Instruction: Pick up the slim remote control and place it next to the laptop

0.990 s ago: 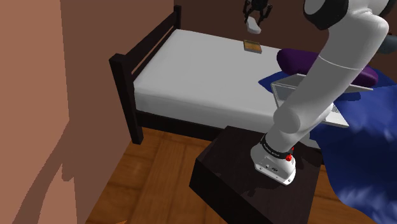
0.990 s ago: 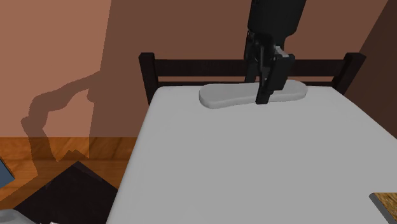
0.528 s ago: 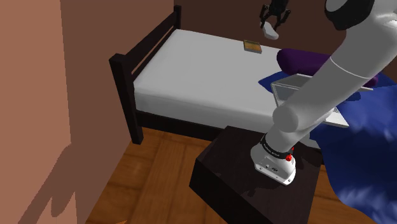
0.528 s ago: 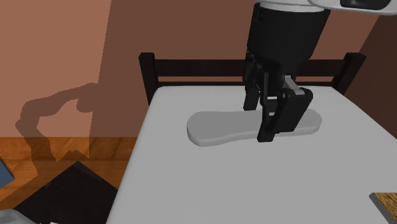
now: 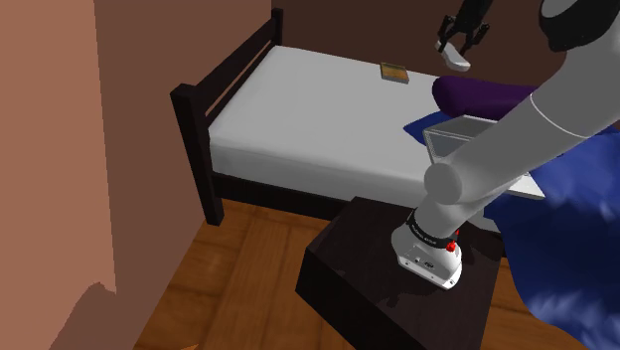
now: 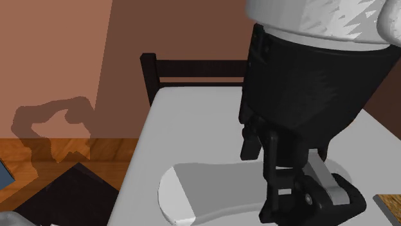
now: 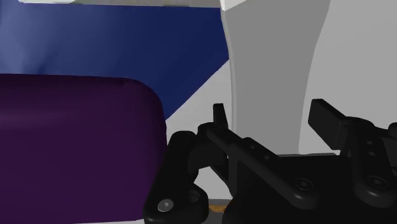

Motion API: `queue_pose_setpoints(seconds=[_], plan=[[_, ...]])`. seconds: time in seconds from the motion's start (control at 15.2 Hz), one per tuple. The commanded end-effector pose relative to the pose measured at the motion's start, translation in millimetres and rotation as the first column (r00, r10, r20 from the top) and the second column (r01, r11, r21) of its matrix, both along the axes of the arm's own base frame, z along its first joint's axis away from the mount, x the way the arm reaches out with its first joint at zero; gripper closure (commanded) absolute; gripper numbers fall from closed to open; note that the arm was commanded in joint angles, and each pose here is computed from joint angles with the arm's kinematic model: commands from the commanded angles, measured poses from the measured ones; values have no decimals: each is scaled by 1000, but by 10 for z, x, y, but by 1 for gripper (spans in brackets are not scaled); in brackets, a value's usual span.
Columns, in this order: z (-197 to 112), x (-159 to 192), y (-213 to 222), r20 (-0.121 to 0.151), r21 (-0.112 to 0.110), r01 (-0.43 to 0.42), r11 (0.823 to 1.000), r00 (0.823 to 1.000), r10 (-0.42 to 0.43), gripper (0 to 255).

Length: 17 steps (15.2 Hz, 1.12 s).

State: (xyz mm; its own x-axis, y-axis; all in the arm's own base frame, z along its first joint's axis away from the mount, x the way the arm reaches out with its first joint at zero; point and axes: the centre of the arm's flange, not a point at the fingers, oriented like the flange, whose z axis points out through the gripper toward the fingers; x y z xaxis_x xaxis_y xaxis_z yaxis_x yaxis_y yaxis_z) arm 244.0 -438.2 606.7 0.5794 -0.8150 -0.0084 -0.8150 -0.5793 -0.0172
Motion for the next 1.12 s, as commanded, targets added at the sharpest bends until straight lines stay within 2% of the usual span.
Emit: queue_pose_setpoints(seconds=[0.0,1.06], plan=[[5,-240,-60,0,0,-1,1000,1000,1,255],[11,-2264,-663,0,0,-1,1000,1000,1,255]])
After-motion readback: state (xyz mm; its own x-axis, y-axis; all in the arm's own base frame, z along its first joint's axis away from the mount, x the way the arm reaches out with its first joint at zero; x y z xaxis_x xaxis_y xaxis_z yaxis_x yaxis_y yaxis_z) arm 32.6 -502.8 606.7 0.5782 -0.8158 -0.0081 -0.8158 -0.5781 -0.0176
